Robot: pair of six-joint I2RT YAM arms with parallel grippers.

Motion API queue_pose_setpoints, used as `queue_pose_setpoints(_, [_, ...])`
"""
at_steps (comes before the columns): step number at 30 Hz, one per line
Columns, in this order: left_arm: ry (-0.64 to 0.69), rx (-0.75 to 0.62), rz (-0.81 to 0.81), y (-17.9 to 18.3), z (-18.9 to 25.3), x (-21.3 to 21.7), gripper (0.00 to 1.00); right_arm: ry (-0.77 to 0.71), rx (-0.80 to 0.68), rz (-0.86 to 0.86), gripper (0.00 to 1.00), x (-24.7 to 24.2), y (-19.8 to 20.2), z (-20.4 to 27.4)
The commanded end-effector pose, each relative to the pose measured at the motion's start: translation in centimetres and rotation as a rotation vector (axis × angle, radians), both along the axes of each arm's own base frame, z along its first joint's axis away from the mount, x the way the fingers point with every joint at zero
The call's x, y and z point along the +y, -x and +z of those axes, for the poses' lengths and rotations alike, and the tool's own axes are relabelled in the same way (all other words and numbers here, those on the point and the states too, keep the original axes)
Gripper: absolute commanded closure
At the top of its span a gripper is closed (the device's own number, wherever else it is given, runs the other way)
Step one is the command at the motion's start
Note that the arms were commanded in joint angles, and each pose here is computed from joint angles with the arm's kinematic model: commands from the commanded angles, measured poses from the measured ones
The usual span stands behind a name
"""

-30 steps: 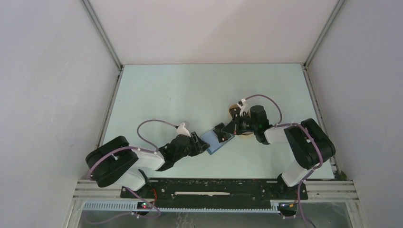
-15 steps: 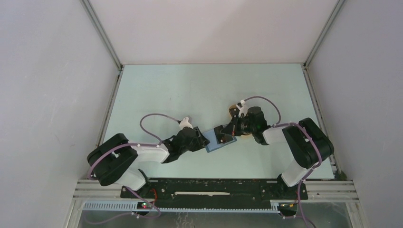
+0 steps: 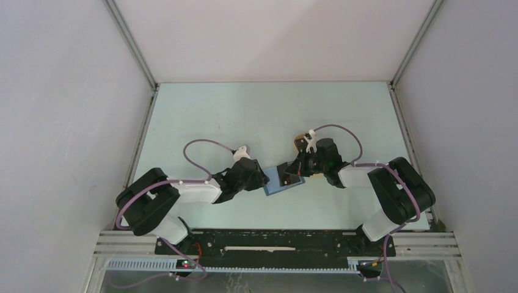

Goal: Put the credit cards into the card holder
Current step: Insert the credit card into the card holder.

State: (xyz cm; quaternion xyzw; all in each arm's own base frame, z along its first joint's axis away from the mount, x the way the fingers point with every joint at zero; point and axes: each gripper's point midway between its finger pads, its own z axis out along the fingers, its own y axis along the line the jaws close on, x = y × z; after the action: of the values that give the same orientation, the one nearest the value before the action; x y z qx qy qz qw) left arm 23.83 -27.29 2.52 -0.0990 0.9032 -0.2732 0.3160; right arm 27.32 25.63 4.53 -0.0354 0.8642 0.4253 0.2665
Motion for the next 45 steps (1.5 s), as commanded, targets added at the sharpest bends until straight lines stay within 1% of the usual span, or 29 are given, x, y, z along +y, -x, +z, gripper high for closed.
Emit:
queue_pose_setpoints(1, [-0.055,0.004,-0.016,-0.3,-0.6,0.3,0.55,0.028,-0.003,-0.010,1.00,0.2,0.4,0.2])
queue_pose_setpoints(10, [-0.066,0.003,-0.019,-0.4,-0.8,0.4,0.55,0.068,0.092,-0.029,1.00,0.2,0.8,-1.3])
queue_pose_setpoints(17, [-0.062,0.002,-0.033,-0.3,-0.7,0.1,0.56,0.067,0.143,-0.006,0.94,0.7,1.5,-2.1])
queue_pose_setpoints(20, [-0.059,0.006,-0.044,-0.2,-0.9,0.0,0.59,0.069,0.140,0.012,0.92,1.2,1.6,-2.2])
queue_pose_setpoints(26, [-0.052,0.006,-0.062,-0.1,-0.9,-0.4,0.61,0.071,0.128,0.058,0.85,2.2,1.7,-2.0])
queue_pose_setpoints(27, [-0.053,0.006,-0.061,-0.1,-0.9,-0.4,0.62,0.074,0.116,0.067,0.84,2.3,1.6,-1.8])
queue_pose_setpoints(34, [-0.050,-0.002,-0.056,-0.1,-0.7,-0.2,0.62,0.130,0.011,0.098,0.65,1.7,0.1,-0.1])
queue_pose_setpoints(37, [-0.049,-0.003,-0.059,-0.1,-0.7,-0.2,0.61,0.163,-0.028,0.125,0.58,1.7,0.0,0.4])
queue_pose_setpoints(40, [-0.046,-0.007,-0.059,-0.1,-0.7,-0.2,0.62,0.211,-0.061,0.146,0.50,1.9,-0.1,0.5])
queue_pose_setpoints(45, [-0.041,-0.012,-0.063,-0.1,-0.5,-0.2,0.62,0.296,-0.103,0.191,0.41,2.3,0.2,0.3])
